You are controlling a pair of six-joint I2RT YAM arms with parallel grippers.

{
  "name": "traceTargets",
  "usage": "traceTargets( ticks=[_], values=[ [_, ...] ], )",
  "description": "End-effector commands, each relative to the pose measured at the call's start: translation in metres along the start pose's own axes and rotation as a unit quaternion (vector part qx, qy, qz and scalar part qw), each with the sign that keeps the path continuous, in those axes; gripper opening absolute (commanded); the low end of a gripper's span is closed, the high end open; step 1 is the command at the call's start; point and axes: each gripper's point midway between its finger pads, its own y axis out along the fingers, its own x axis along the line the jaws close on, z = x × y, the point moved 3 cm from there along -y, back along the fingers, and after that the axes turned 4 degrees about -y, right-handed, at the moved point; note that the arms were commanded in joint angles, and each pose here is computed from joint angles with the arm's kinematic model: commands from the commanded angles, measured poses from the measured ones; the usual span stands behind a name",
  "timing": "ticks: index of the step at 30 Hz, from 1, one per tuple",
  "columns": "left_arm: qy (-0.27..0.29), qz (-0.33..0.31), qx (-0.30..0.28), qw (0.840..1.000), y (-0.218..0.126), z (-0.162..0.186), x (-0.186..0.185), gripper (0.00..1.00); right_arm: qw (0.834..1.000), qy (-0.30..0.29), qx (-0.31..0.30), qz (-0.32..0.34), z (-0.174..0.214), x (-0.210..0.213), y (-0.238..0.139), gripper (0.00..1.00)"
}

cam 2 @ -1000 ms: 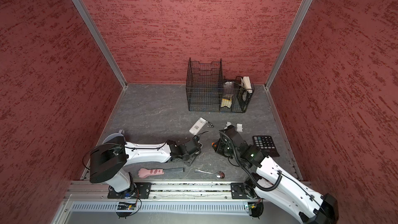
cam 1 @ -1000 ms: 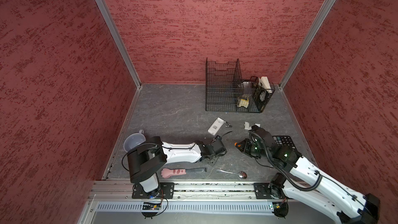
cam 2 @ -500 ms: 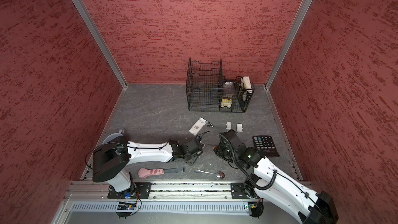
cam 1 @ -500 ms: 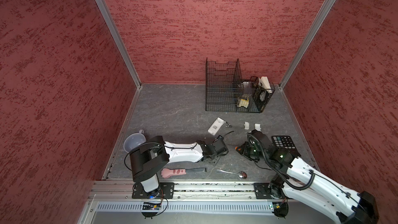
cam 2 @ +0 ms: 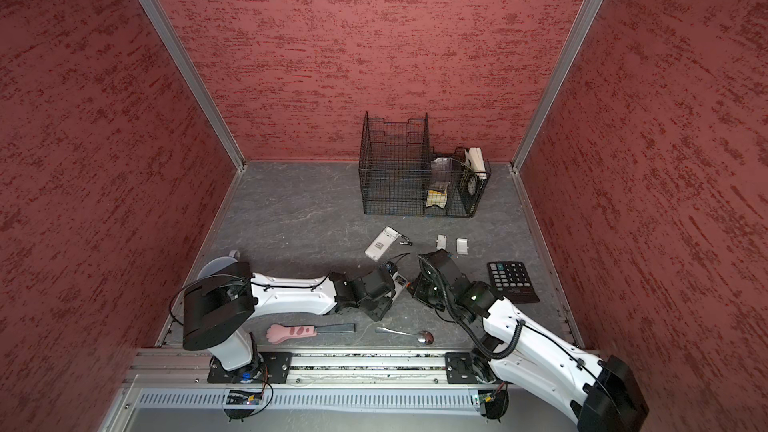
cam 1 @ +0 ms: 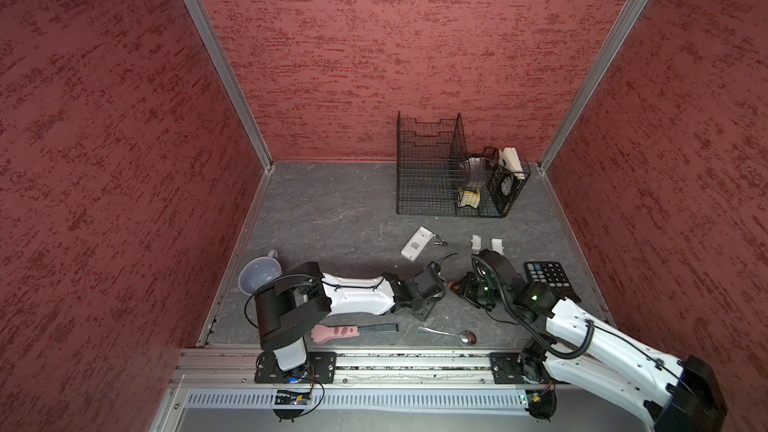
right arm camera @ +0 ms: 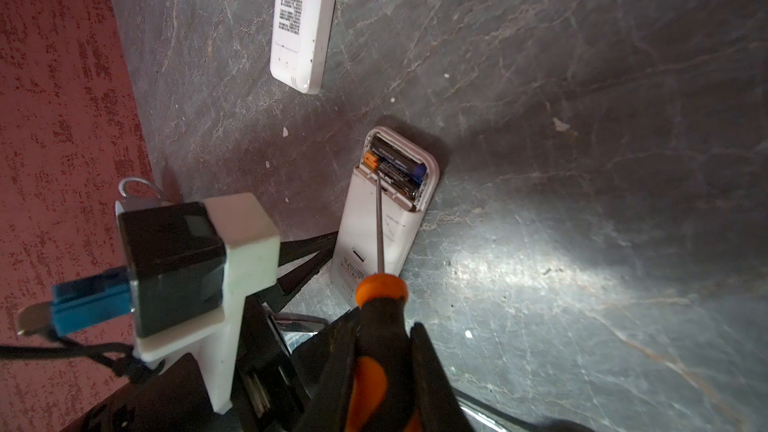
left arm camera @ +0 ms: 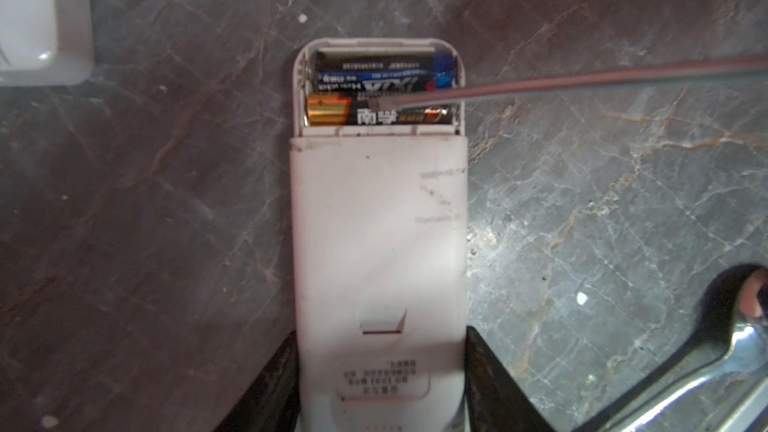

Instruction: Unload the batteries from the remote control

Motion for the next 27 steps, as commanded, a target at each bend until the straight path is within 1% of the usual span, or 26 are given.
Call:
traceTargets(
  ticks=[1,5,13,17,27],
  values=[
    [0.004,-0.009,0.064,0.998,0.013,0.028,0.004,0.46,1.0,0.018,-0.025,-0.002,-0.007,0.001,-0.009,0.0],
    [0.008,-0.033,0.082,0.996,0.014,0.031,0.009,0.46,0.999,0.021,-0.033,0.006,-0.007,-0.004,-0.015,0.0],
    [0.004,-0.061,0.093,0.994,0.016,0.034,0.015,0.47,0.999,0.028,-0.038,0.024,-0.005,-0.014,-0.02,0.0],
    [0.012,-0.078,0.099,0.992,0.017,0.037,0.016,0.47,0.998,0.029,-0.039,0.03,-0.005,-0.017,-0.023,0.0],
    [0.014,-0.087,0.105,0.991,0.02,0.041,0.015,0.47,0.998,0.031,-0.034,0.036,-0.002,-0.023,-0.02,0.0]
  ],
)
